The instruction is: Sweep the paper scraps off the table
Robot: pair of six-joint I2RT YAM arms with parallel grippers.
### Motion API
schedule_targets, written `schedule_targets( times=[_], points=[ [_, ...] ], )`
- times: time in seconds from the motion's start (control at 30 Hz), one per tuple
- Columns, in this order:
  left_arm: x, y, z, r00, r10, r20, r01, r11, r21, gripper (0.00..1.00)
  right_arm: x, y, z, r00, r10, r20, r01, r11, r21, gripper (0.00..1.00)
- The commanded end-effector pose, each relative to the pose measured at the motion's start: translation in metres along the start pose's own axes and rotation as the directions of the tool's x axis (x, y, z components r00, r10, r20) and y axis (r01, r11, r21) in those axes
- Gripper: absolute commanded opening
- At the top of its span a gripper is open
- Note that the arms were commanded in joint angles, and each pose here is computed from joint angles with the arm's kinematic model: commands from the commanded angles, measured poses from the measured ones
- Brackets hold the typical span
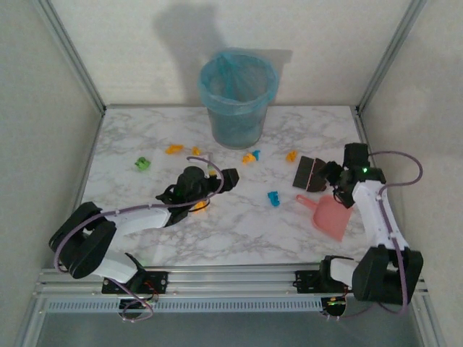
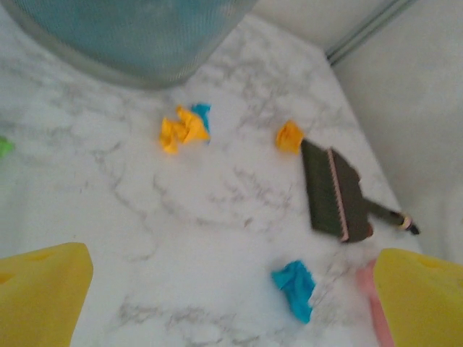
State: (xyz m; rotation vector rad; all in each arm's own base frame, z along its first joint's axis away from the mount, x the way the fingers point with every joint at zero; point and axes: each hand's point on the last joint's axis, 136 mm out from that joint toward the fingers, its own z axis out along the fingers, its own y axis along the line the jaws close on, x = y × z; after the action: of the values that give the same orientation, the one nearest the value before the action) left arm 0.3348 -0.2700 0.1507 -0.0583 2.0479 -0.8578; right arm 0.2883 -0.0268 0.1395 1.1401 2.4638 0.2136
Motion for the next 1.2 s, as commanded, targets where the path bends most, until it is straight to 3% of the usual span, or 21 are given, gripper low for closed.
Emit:
schedule_targets(
  times=[0.0,0.17,0.3,0.53,1.0,1.17],
  points=[
    [-0.003,-0.011,0.001,0.997,0.071,0.011,-0.071,0.997,-0.023,0.99,-0.028,-0.013,0.004,0.985,0.169,0.037,-0.171,0.983,0.065,0.99],
    [-0.014,0.008,-0.008,0.995,0.066,0.070,-0.055,0.987,-0.148,1.00,-0.045,-0.042,0.028,0.931,0.365,-0.008,-0.357,0.914,0.193,0.98],
    [-0.026,0.026,-0.020,0.989,0.065,0.135,-0.029,0.966,-0.256,1.00,-0.061,-0.059,0.039,0.901,0.433,0.015,-0.419,0.863,0.282,0.97],
    [-0.039,0.028,-0.036,0.978,0.057,0.199,-0.002,0.963,-0.268,1.00,-0.091,-0.069,0.053,0.908,0.412,0.079,-0.409,0.826,0.388,0.96],
    [-0.039,0.029,-0.037,0.977,0.036,0.209,0.021,0.963,-0.268,0.99,-0.062,-0.061,0.090,0.823,0.565,0.057,-0.534,0.737,0.414,0.89],
    [-0.034,0.032,-0.032,0.982,0.027,0.186,0.026,0.961,-0.276,0.99,-0.063,-0.063,0.109,0.822,0.568,0.039,-0.517,0.717,0.468,0.87]
  ],
)
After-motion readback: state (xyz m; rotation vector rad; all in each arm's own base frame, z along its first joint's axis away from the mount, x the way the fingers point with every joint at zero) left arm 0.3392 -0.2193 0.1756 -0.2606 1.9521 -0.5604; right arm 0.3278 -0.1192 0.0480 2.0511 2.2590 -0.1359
